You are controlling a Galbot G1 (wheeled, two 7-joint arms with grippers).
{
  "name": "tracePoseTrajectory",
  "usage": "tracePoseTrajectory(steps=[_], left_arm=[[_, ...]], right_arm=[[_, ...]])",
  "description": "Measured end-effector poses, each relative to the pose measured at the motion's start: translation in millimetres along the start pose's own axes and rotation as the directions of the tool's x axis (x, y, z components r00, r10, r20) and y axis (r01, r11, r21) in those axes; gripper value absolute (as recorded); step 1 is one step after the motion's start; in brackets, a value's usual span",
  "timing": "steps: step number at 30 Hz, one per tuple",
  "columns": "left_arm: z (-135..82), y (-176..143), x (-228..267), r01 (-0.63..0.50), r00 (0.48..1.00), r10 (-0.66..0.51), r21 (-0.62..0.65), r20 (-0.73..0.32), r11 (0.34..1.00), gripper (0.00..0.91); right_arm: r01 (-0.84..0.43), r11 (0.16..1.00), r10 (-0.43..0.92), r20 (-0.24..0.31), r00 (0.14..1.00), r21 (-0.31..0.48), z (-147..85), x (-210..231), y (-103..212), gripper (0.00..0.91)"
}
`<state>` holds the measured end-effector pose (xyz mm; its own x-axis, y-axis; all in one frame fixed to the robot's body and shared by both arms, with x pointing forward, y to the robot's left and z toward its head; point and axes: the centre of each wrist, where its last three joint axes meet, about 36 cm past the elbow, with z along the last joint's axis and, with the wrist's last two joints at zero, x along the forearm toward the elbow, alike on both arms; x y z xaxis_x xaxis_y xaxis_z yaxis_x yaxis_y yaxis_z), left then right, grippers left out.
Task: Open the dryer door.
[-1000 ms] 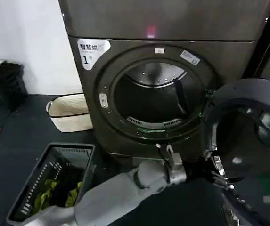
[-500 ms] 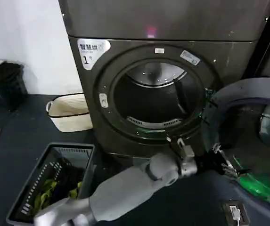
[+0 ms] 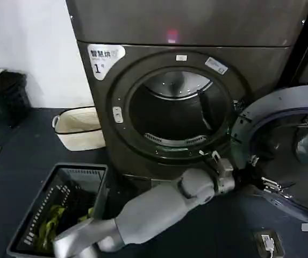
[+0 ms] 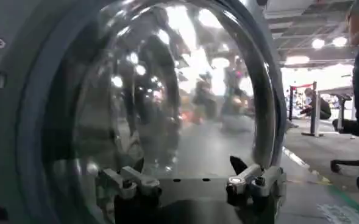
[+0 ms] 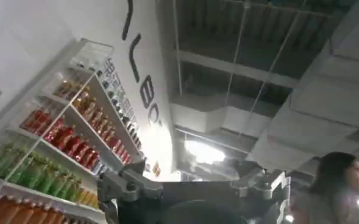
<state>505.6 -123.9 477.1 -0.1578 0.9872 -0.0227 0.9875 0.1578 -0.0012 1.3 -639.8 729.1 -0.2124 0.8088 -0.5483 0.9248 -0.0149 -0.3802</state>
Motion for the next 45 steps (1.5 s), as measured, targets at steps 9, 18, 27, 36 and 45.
tracePoseTrajectory(steps=[9, 18, 27, 36, 45], left_arm=[[3, 16, 3, 0.054, 0.998, -0.054, -0.002, -0.009, 0.999, 0.907], [5, 20, 4, 0.063, 0.998, -0.064, -0.002, -0.010, 0.998, 0.907], [2, 16, 4, 0.048, 0.998, -0.049, 0.021, 0.049, 0.999, 0.907], [-10, 2, 1, -0.002, 0.993, -0.002, 0.037, 0.116, 0.999, 0.907], [-20, -12, 6, -0.053, 0.982, 0.042, 0.055, 0.183, 0.997, 0.907]], right_arm=[[0.050, 0.998, -0.050, 0.003, 0.999, -0.029, 5, -5, 15, 0.907], [0.074, 0.997, -0.073, 0.007, 0.997, -0.037, 8, -8, 23, 0.907], [0.089, 0.995, -0.088, 0.015, 0.996, -0.043, 7, -9, 30, 0.907], [0.093, 0.995, -0.092, 0.018, 0.996, -0.047, 7, -12, 31, 0.907], [0.096, 0.994, -0.095, 0.023, 0.995, -0.047, 5, -12, 31, 0.907]])
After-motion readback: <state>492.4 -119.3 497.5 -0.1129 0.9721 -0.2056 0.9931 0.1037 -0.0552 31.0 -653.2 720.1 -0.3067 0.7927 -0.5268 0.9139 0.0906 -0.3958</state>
